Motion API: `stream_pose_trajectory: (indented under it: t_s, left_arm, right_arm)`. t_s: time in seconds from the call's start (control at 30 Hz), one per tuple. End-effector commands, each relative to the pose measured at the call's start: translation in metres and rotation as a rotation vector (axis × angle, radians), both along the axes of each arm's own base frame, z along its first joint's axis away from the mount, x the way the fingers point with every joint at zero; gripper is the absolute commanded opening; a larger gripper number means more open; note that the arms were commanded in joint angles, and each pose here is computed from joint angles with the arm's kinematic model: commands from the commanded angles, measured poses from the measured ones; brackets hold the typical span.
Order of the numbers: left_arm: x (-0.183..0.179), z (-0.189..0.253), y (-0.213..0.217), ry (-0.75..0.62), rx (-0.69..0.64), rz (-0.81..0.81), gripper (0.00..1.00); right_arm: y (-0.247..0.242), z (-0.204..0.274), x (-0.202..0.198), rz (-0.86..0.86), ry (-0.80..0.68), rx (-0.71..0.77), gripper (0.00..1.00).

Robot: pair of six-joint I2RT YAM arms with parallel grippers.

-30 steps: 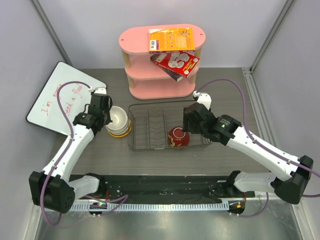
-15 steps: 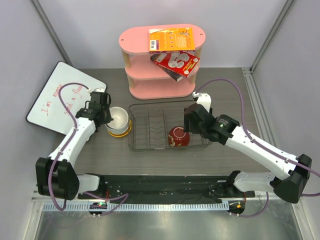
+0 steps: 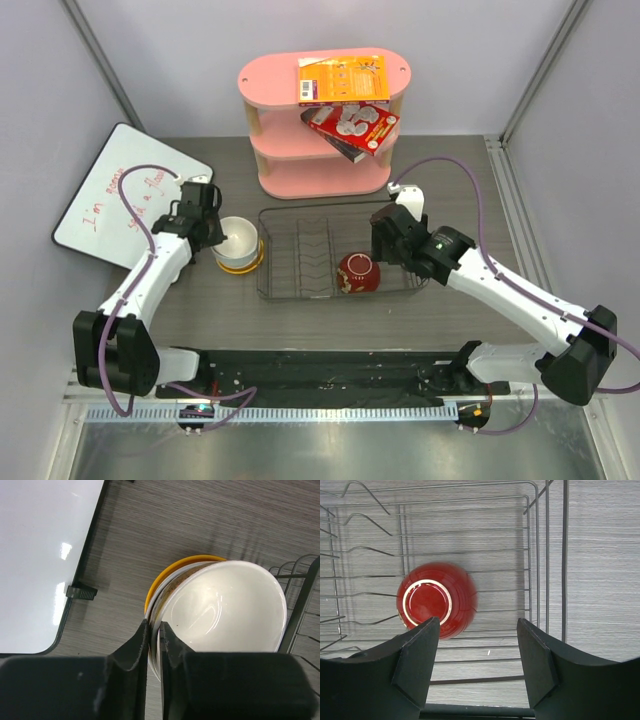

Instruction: Unload the bowls from the dish rack

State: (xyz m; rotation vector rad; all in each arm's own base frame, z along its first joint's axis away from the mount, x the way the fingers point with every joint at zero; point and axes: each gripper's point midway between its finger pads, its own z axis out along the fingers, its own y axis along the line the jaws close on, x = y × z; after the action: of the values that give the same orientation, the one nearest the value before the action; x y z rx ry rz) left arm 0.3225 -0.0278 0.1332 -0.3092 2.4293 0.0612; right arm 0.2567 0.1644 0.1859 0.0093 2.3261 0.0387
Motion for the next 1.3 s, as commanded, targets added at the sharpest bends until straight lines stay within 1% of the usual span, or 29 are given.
stream_pose_trajectory:
  t_s: [0.0, 0.03, 0.33, 0.5, 0.7, 0.93, 1.03, 1.27]
  left_arm:
    - [0.013, 0.02, -0.009, -0.08, -0.047, -0.01, 0.07]
    - [0.013, 0.02, -0.009, -0.076, -0.045, -0.009, 0.0]
    - [0.015, 0.031, -0.005, -0.11, -0.031, 0.003, 0.0]
    - [0.015, 0.036, -0.01, -0.121, -0.064, 0.002, 0.0]
    - [0.012, 0.043, -0.014, -0.124, -0.101, 0.011, 0.0]
    - [0.013, 0.057, -0.016, -0.135, -0.114, 0.009, 0.0]
    - [0.011, 0.055, -0.016, -0.132, -0.118, 0.009, 0.0]
    - [-0.001, 0.031, -0.02, -0.082, -0.15, 0.015, 0.0]
  right_arm:
    - [0.004, 0.003, 0.005, -0.001, -0.026, 0.029, 0.69]
    - [0.003, 0.003, 0.004, -0.002, -0.024, 0.028, 0.69]
    - [0.003, 0.004, 0.002, -0.011, -0.025, 0.051, 0.69]
    - [0.007, 0.0, 0.004, -0.002, -0.011, 0.045, 0.69]
    - [0.011, 0.006, 0.008, 0.005, -0.018, 0.047, 0.69]
    - [0.009, 0.01, 0.007, 0.003, -0.021, 0.05, 0.7]
    - [0.008, 0.01, 0.006, 0.0, -0.019, 0.053, 0.7]
    - [0.007, 0.009, 0.004, -0.001, -0.014, 0.056, 0.7]
